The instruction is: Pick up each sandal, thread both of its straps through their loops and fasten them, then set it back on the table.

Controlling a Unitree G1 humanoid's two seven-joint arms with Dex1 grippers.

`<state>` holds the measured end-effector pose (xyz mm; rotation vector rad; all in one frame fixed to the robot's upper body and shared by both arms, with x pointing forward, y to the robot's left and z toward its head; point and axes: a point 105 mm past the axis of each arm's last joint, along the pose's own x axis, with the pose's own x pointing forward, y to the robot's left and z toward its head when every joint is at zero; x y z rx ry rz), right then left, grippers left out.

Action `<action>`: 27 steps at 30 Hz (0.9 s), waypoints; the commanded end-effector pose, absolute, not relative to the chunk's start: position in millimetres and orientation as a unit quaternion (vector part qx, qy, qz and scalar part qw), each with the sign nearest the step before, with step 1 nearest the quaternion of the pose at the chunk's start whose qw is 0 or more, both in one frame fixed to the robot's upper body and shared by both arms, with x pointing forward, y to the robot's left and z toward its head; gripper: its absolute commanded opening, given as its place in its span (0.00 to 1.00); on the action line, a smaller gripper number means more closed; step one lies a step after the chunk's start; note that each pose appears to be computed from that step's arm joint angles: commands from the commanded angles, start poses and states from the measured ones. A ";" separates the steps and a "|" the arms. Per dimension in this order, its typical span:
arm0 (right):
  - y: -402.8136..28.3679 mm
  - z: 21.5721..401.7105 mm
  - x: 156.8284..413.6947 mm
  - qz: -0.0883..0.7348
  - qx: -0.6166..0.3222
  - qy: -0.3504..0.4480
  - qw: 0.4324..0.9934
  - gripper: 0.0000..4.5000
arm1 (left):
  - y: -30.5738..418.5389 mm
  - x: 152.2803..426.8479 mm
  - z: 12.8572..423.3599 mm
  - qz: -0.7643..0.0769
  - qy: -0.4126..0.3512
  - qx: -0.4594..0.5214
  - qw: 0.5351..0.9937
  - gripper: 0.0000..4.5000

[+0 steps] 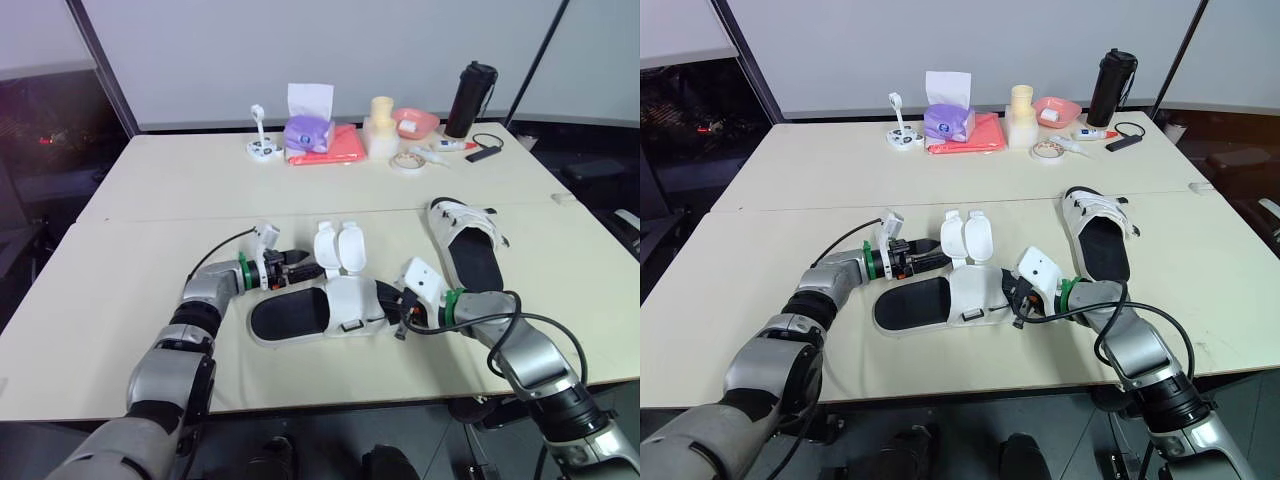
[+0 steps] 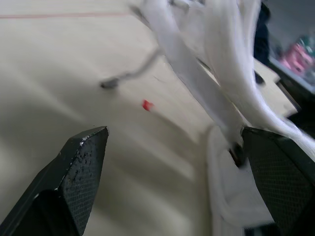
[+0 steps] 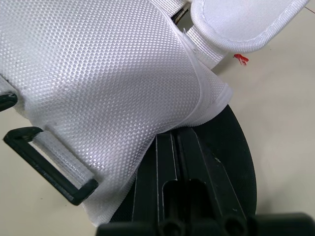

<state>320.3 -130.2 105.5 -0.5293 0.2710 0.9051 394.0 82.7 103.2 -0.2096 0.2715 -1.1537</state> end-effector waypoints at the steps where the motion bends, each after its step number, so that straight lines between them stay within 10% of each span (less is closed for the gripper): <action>1: -128.6 105.1 318.5 0.428 -0.253 0.128 0.858 0.00 | 85.7 393.6 111.2 -0.557 0.117 -0.076 0.819 0.99; 19: -130.0 105.6 317.2 0.419 -0.251 0.128 0.863 0.00 | 54.0 398.3 108.7 -0.548 0.086 -0.056 0.830 0.99; 27: -131.6 105.2 316.9 0.414 -0.251 0.127 0.866 0.00 | 43.6 392.7 114.8 -0.573 0.075 -0.079 0.812 0.20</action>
